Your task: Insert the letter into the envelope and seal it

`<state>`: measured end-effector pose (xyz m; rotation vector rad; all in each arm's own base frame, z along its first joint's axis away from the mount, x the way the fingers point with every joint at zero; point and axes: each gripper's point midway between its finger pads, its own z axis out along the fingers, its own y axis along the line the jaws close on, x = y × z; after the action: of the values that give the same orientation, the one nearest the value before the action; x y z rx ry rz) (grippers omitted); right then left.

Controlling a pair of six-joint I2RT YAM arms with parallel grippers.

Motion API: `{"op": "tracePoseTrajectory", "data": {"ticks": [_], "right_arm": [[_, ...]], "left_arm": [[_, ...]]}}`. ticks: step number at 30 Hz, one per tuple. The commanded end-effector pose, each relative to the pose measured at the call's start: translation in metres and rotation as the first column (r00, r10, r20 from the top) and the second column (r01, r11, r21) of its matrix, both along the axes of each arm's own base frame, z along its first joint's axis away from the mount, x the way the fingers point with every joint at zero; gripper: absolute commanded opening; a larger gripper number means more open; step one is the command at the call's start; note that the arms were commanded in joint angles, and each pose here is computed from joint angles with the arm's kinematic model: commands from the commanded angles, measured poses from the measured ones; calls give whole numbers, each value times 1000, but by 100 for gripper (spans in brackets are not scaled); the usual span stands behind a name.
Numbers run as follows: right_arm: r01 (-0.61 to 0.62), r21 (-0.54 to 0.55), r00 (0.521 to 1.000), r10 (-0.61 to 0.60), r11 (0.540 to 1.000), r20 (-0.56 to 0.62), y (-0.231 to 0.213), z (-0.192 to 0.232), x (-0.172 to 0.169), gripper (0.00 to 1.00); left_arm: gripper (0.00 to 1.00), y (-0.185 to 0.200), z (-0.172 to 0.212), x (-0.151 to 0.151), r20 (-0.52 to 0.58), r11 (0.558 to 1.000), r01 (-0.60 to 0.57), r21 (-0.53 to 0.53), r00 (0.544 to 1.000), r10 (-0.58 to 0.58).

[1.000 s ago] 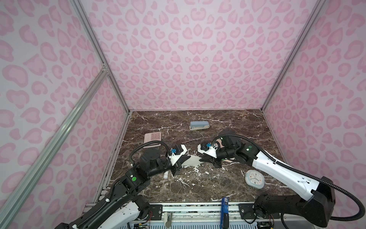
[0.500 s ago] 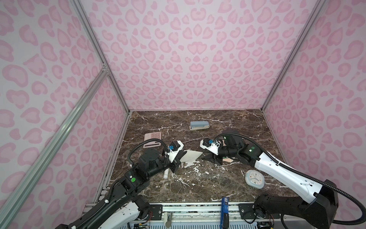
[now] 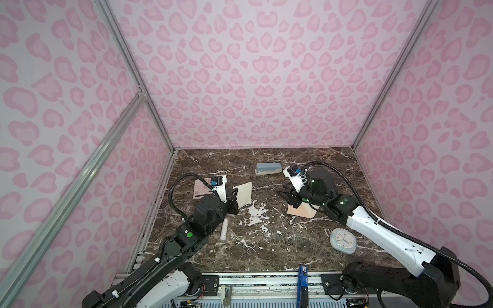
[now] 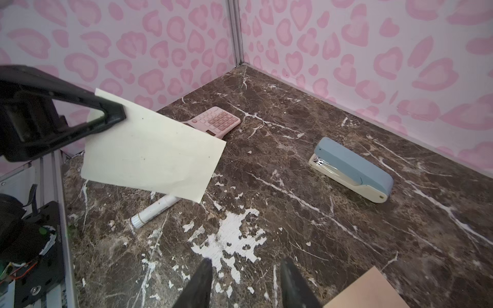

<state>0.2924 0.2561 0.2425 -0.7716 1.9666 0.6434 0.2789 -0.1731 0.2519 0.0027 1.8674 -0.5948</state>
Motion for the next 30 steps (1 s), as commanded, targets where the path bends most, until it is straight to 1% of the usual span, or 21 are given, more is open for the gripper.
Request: {"op": "tracePoseTrajectory", "data": {"ticks": [1, 3, 7, 13, 15, 19, 23, 25, 28, 30], "right_arm": [[85, 68, 996, -86, 994, 16, -4, 14, 11, 44], [93, 70, 995, -94, 993, 15, -5, 16, 12, 44], [94, 67, 995, -96, 993, 33, -6, 20, 11, 44], [98, 75, 993, -103, 992, 56, -9, 20, 9, 44], [97, 84, 993, -103, 992, 65, -10, 19, 8, 44], [88, 84, 993, -94, 993, 68, -8, 18, 5, 44], [79, 78, 994, -85, 994, 64, -6, 16, 2, 44], [78, 79, 994, -84, 994, 65, -7, 16, 0, 44], [79, 80, 994, -84, 994, 70, -8, 15, -3, 44], [82, 80, 993, -88, 993, 73, -10, 15, -4, 44]], "left_arm": [[4, 16, 12, 13, -2, 953, -158, -257, 987, 163], [4, 23, 5, 16, -18, 932, -216, -292, 975, 220], [4, 34, -4, 20, -32, 895, -292, -339, 954, 299], [4, 48, -22, 27, -78, 815, -400, -418, 910, 407], [4, 48, -30, 31, -99, 792, -420, -442, 901, 423], [4, 39, -42, 43, -127, 763, -427, -486, 898, 422], [4, 30, -52, 54, -152, 713, -430, -554, 894, 421], [4, 28, -57, 59, -163, 694, -439, -570, 889, 428], [4, 28, -65, 65, -179, 668, -461, -583, 876, 448], [4, 30, -74, 67, -203, 636, -483, -602, 863, 464]]}}
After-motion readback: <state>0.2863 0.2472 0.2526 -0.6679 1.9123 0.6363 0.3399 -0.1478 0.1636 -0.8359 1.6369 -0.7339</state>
